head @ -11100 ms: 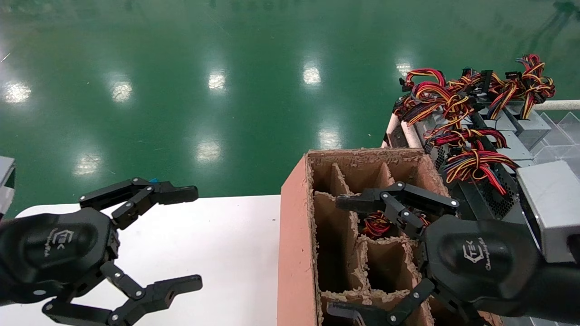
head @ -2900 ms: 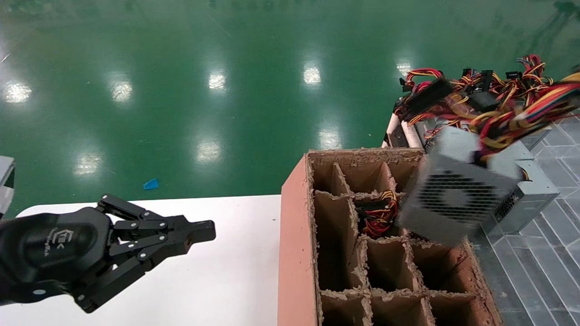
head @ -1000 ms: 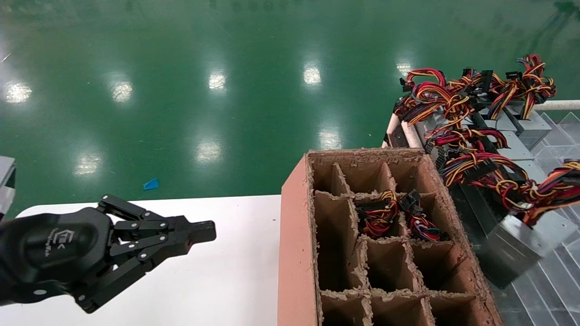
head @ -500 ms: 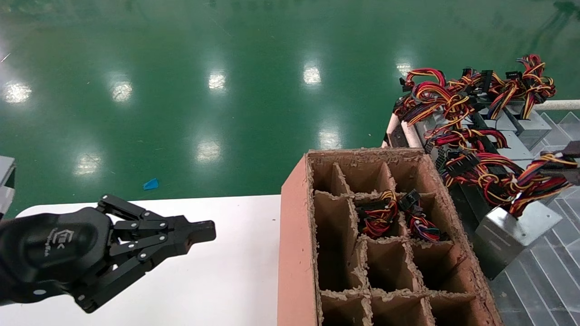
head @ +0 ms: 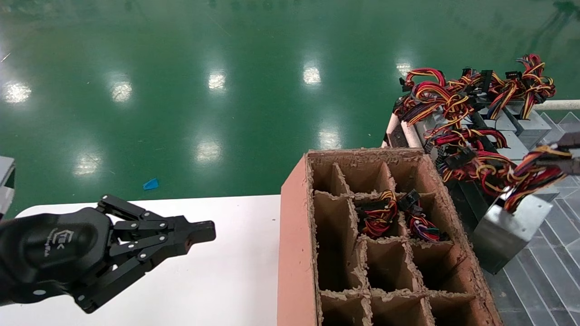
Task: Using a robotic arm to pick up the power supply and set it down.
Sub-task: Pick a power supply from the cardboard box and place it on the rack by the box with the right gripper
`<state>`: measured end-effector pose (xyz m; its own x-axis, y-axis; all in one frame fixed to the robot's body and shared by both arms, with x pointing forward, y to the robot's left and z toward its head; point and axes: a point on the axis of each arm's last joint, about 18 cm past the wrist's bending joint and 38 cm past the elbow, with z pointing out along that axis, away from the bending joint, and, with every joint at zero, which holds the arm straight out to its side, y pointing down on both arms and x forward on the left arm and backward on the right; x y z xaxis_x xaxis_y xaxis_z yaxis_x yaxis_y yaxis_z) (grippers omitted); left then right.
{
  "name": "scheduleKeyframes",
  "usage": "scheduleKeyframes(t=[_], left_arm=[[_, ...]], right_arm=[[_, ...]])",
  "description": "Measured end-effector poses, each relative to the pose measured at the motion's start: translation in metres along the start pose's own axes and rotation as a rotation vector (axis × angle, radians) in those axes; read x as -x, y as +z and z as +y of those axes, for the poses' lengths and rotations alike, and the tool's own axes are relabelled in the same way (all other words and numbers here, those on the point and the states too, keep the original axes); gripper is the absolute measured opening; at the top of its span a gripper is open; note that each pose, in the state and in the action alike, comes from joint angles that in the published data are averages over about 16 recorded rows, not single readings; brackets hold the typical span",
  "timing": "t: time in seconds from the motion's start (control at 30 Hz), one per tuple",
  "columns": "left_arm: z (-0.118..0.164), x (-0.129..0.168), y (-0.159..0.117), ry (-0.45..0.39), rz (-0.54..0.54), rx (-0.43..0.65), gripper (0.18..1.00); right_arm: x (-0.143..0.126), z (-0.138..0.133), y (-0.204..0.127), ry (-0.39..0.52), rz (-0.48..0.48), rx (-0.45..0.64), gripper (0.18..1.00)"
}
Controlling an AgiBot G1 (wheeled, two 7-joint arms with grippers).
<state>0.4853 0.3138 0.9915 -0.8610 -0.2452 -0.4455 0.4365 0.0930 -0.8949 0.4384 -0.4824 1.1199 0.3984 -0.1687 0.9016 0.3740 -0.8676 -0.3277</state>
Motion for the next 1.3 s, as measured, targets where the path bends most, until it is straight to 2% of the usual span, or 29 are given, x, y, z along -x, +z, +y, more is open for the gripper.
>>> scheduleKeyframes(t=[0.33, 0.67, 0.9, 1.3], left_arm=[[0.000, 0.000, 0.000, 0.000, 0.000, 0.000, 0.191], [0.000, 0.000, 0.000, 0.000, 0.000, 0.000, 0.191], [0.000, 0.000, 0.000, 0.000, 0.000, 0.000, 0.191], [0.000, 0.000, 0.000, 0.000, 0.000, 0.000, 0.191]], right_arm=[[-0.002, 0.003, 0.002, 0.004, 0.006, -0.013, 0.266], [-0.002, 0.026, 0.017, 0.062, 0.004, 0.005, 0.265], [-0.012, 0.045, 0.033, 0.078, 0.039, 0.007, 0.265], [-0.035, 0.060, 0.057, 0.042, 0.104, -0.026, 0.265]])
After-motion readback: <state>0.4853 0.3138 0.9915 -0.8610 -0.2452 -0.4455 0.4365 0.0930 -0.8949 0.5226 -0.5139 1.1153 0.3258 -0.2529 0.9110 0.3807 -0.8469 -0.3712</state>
